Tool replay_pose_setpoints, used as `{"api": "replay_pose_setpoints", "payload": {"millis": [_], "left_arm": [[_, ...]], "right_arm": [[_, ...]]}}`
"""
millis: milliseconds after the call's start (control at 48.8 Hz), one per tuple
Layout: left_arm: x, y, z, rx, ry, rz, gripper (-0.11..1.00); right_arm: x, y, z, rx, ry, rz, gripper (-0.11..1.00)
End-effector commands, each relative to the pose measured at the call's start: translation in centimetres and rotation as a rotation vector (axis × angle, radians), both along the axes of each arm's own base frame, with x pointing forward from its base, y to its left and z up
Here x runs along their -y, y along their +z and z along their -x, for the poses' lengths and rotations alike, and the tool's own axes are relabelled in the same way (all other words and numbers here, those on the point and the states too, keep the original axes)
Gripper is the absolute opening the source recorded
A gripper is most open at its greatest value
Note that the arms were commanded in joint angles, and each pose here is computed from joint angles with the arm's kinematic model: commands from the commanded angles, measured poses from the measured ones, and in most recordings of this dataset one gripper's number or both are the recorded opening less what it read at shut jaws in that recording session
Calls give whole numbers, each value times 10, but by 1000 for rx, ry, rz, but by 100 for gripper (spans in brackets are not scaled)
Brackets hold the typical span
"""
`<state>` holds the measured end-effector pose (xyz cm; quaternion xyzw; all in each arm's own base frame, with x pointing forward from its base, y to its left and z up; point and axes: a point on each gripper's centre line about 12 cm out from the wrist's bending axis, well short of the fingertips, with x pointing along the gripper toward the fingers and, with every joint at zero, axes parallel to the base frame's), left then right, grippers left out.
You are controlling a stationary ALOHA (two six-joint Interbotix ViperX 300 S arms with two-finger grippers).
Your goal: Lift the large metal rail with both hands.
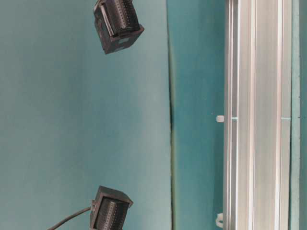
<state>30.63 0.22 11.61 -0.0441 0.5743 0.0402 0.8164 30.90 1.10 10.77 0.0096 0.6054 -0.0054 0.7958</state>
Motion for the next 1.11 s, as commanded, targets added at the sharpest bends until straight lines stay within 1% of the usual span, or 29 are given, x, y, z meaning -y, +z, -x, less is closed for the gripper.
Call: {"api": "replay_pose_setpoints", "payload": {"millis": [0, 246, 410, 779, 1087], "left_arm": [[0, 5, -6, 47, 54, 24, 37], [2, 5, -7, 67, 88, 42, 37], [3, 4, -6, 67, 84, 41, 37], [13, 5, -7, 72, 62, 47, 37], [13, 5, -7, 77, 53, 43, 37]], "right_arm": [[1, 1, -9, 46, 8, 3, 38], [5, 1, -9, 45, -1, 4, 38], [10, 0, -8, 42, 4, 19, 38], [8, -1, -7, 39, 7, 16, 38], [9, -5, -3, 23, -4, 14, 38]]}}
